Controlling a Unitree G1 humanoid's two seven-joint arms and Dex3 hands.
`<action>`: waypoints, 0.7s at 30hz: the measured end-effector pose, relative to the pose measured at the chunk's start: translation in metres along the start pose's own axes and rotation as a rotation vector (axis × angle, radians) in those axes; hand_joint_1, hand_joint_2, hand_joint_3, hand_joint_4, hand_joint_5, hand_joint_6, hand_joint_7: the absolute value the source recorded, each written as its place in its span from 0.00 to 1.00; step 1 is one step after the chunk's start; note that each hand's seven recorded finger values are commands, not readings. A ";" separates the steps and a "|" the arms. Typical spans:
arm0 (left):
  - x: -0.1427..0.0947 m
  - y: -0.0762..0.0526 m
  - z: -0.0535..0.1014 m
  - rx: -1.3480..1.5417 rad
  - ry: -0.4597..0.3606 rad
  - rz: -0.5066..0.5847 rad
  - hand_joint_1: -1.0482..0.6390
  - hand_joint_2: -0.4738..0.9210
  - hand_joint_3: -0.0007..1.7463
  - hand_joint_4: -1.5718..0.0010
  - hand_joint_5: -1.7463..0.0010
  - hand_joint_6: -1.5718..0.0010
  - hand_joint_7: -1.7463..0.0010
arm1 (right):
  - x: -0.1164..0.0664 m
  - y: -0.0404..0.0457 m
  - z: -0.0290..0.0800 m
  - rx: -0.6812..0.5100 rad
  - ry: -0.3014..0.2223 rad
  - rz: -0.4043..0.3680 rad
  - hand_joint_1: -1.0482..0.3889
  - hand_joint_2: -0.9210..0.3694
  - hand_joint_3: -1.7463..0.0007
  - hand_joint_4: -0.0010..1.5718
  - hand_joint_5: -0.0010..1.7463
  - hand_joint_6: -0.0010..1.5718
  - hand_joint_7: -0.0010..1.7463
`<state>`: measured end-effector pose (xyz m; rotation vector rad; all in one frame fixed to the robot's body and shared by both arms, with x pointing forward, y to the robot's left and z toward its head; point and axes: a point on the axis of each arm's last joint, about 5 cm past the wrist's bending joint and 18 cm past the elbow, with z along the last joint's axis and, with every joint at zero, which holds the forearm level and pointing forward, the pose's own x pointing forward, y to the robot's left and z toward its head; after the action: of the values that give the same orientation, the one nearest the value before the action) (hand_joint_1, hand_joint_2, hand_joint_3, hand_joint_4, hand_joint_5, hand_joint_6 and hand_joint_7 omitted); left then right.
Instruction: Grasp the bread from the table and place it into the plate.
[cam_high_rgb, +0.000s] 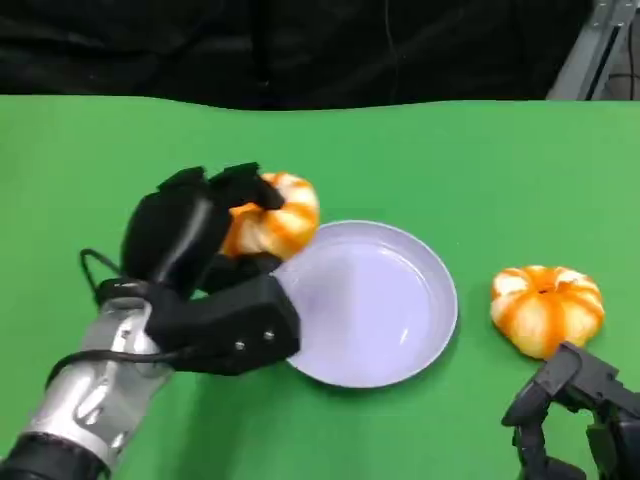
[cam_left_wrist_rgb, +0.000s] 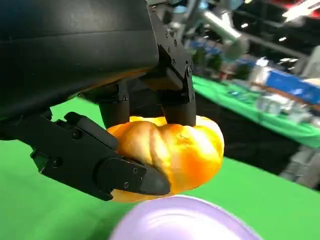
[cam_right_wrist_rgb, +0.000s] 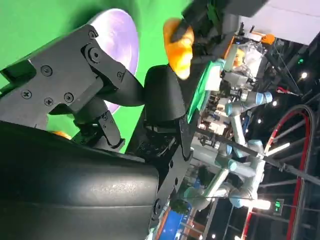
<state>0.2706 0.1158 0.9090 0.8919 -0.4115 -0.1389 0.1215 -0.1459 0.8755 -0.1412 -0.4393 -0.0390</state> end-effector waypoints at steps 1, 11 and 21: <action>0.000 -0.001 0.002 0.010 -0.016 -0.008 0.65 0.90 0.24 0.58 0.10 0.48 0.36 | 0.000 0.0001 0.000 0.001 0.000 -0.001 0.64 0.35 0.26 0.54 1.00 0.48 0.87; 0.001 -0.007 0.009 0.027 -0.040 -0.044 0.64 0.89 0.25 0.58 0.09 0.46 0.38 | 0.000 0.0007 0.000 0.004 0.000 -0.005 0.64 0.35 0.26 0.54 1.00 0.48 0.87; 0.009 -0.032 0.029 0.004 -0.098 -0.171 0.56 1.00 0.05 0.66 0.01 0.53 0.37 | 0.000 0.0025 0.000 0.009 0.016 -0.012 0.64 0.34 0.28 0.53 1.00 0.48 0.87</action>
<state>0.2689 0.0715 0.9029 0.9259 -0.4259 -0.3403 0.1212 -0.1434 0.8754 -0.1297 -0.4245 -0.0499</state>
